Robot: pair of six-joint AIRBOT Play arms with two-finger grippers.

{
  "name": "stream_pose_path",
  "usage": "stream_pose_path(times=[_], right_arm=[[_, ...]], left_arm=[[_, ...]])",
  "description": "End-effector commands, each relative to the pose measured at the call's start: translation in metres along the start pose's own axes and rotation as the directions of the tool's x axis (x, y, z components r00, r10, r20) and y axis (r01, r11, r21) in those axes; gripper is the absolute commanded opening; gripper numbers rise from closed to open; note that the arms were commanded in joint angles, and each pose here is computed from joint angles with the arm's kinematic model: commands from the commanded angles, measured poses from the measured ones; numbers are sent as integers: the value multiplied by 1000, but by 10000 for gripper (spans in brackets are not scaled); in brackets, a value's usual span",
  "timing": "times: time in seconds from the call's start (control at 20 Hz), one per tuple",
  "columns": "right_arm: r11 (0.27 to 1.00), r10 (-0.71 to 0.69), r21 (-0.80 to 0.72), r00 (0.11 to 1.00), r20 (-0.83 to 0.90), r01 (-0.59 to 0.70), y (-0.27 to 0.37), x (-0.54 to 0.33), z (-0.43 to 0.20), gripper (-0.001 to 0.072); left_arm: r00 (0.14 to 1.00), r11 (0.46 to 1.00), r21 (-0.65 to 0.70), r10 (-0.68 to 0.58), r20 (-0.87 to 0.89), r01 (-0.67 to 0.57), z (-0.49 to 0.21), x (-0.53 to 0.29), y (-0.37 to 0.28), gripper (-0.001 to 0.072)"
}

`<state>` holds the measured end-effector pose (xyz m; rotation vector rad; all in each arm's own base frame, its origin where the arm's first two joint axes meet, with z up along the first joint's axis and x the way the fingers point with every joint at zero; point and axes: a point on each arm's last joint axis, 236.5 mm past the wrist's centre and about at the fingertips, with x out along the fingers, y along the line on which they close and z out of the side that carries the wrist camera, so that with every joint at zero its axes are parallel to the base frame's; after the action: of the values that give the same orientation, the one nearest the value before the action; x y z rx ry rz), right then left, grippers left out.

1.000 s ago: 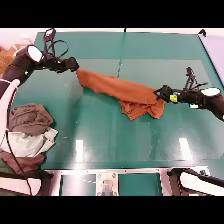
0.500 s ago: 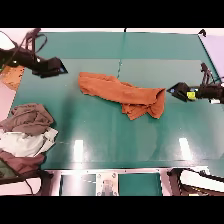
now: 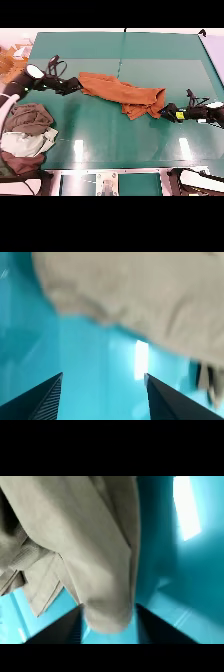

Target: Fold the shirts.

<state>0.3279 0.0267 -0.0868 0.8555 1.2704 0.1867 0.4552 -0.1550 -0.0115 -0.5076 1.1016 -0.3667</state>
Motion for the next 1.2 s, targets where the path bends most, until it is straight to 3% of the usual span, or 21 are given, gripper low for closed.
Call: stream_pose_path(times=[0.0, 0.1, 0.55, 0.7, 0.8, 1.15], right_arm=[[1000, 17, 0, 999, 30, -17, 11, 14, 8, 214], [999, 27, -20, 998, 55, -26, 19, 10, 19, 22], [996, 46, -81, 992, 119, -36, 39, -7, 50, 15], [996, 50, -80, 991, 128, -40, 41, -8, 53, 14], [995, 51, -91, 989, 137, -38, 43, -11, 57, 15], [984, 75, -174, 984, 161, -47, 69, -33, 79, 15]], left_arm=[[993, 998, -40, -35, 116, 40, 19, 44, 3, 590], [995, 997, -71, -20, 102, 27, 13, 66, 19, 589], [974, 999, 17, 36, 225, -41, 50, 70, 35, 587], [986, 1000, 1, 23, 164, -24, 34, 82, 37, 194], [986, 1000, -8, 23, 168, -22, 35, 83, 38, 25], [979, 986, 151, -94, 183, 66, 75, 54, -19, 22]])
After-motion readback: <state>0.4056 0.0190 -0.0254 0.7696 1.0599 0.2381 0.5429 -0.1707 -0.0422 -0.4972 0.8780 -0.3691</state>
